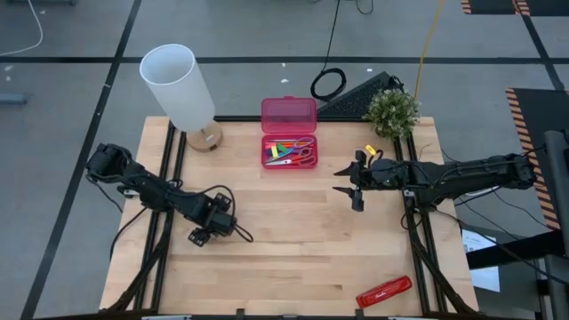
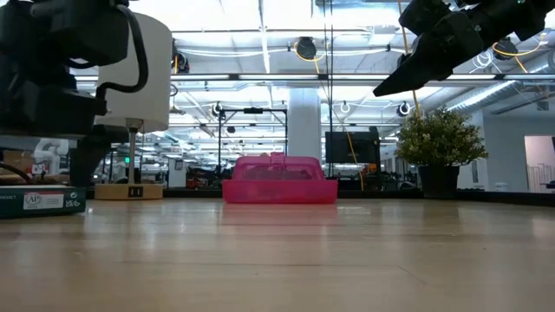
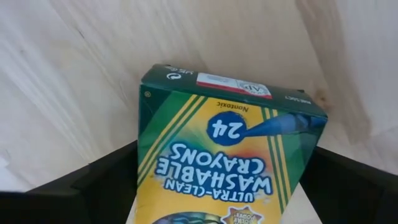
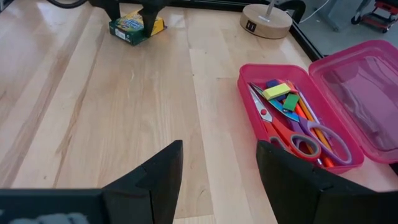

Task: Pack school essentials
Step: Put the crayon box into the red supply box

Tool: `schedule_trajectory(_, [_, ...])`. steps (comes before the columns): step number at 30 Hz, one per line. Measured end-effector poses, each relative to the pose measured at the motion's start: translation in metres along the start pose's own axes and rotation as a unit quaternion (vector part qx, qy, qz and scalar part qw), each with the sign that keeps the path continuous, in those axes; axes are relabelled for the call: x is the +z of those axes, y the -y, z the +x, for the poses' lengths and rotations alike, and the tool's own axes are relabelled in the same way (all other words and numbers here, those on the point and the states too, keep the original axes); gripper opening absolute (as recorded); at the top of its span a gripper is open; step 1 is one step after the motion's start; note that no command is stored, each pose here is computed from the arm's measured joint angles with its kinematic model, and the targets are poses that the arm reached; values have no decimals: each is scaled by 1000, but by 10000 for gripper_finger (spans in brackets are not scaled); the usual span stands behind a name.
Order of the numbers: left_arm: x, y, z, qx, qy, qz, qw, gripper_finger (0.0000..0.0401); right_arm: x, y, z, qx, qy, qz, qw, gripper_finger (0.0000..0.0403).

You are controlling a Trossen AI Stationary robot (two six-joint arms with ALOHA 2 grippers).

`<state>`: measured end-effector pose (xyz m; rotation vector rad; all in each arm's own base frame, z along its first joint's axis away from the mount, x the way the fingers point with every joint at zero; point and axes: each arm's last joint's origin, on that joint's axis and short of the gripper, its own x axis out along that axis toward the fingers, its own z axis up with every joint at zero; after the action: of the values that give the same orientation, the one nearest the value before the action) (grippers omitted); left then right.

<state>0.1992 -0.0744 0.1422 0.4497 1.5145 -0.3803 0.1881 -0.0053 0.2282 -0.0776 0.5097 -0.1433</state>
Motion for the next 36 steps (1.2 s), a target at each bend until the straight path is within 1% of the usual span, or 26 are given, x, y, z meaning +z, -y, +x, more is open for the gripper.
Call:
schedule_trajectory(3, [0,0,0,0,0,0,1000,376,0,0,0,0,0,-1,1000,196])
schedule_trajectory(8, [0,0,0,2,-2,3,1000,333,0,0,0,0,0,-2,1000,196])
schedule_trajectory(12, [-1,0,0,4,-3,-3,1000,315,0,0,0,0,0,-2,1000,196])
schedule_trajectory(15, [-1,0,0,5,-3,-14,1000,314,0,0,0,0,-1,-2,1000,196])
schedule_trajectory(19, [1,-1,-1,7,-1,-32,999,327,0,0,0,0,-1,-2,1000,196])
schedule_trajectory(23, [5,-2,-6,23,8,-48,999,331,0,0,0,0,-1,-2,1000,196])
schedule_trajectory(27, [11,-5,-14,46,16,-62,997,327,0,0,0,0,-1,-2,1000,196])
schedule_trajectory(31, [19,-12,-25,79,35,-103,991,317,0,0,0,0,-1,-2,1000,196])
schedule_trajectory(36, [27,-33,-41,95,64,-158,981,314,0,0,0,0,-1,-2,1000,196])
